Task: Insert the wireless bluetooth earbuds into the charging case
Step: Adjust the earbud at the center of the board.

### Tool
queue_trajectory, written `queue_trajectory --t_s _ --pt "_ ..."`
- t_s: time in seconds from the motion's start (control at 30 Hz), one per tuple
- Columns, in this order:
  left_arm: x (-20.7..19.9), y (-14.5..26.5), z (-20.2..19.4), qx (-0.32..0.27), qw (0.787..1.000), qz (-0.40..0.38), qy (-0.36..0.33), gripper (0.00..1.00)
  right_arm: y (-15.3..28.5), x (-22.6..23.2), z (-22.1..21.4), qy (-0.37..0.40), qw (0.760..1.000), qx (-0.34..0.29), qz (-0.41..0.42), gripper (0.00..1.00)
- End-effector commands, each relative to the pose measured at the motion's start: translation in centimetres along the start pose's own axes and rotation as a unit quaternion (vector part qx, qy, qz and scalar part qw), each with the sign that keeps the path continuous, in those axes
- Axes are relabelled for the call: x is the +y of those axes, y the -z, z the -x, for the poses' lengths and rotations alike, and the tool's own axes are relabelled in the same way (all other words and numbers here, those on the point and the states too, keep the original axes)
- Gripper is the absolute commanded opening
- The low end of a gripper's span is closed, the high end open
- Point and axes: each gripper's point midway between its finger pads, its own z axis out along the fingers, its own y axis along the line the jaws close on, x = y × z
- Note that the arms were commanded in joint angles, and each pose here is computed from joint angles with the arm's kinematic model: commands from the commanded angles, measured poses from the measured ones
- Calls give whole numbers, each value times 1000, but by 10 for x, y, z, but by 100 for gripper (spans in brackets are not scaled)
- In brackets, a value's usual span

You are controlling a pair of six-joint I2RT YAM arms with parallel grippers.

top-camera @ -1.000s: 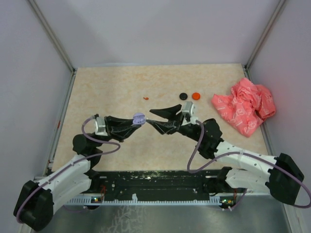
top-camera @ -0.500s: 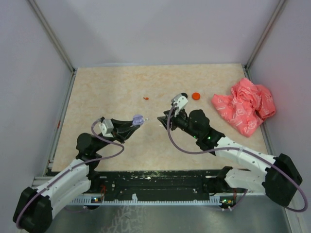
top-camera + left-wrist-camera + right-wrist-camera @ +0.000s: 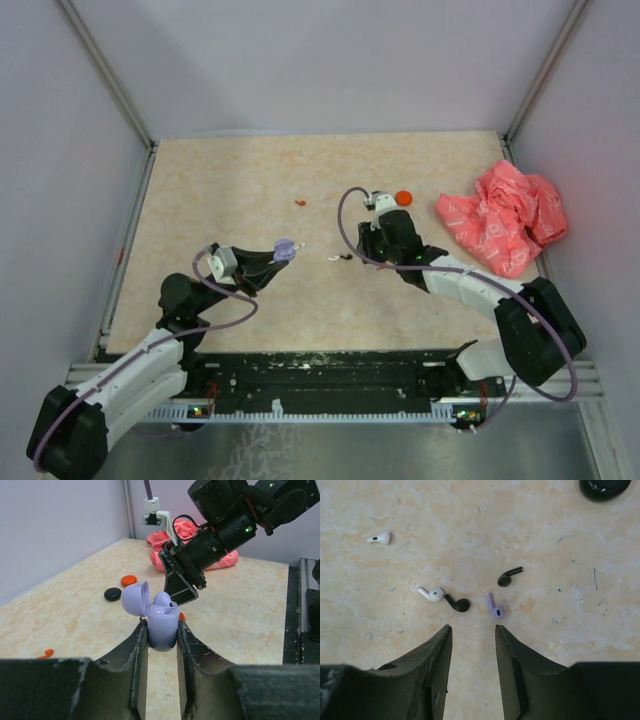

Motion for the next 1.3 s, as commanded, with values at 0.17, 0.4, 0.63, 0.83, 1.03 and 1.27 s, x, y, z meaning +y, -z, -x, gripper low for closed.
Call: queue_trajectory --t_s 0.17,0.4,0.63,0.83,1.03,1.27 --pt "-2 3 -4 6 1000 -7 -15 0 -24 -15 12 -43 999 -2 -11 37" --pt "-2 2 -6 10 1000 -10 -17 0 -46 -18 2 -44 999 19 -13 36" --pt "-1 2 -10 16 1000 -10 -17 0 -56 -16 12 -23 1000 18 -5 36" --pt "-2 2 -9 15 1000 -13 -19 0 -65 -12 15 -8 999 34 5 36" --pt "-1 2 -10 17 1000 -12 -19 0 -75 -7 1 -8 997 72 20 33" --pt "-2 2 -10 17 1000 -14 -20 0 -78 -10 -7 -7 995 103 11 32"
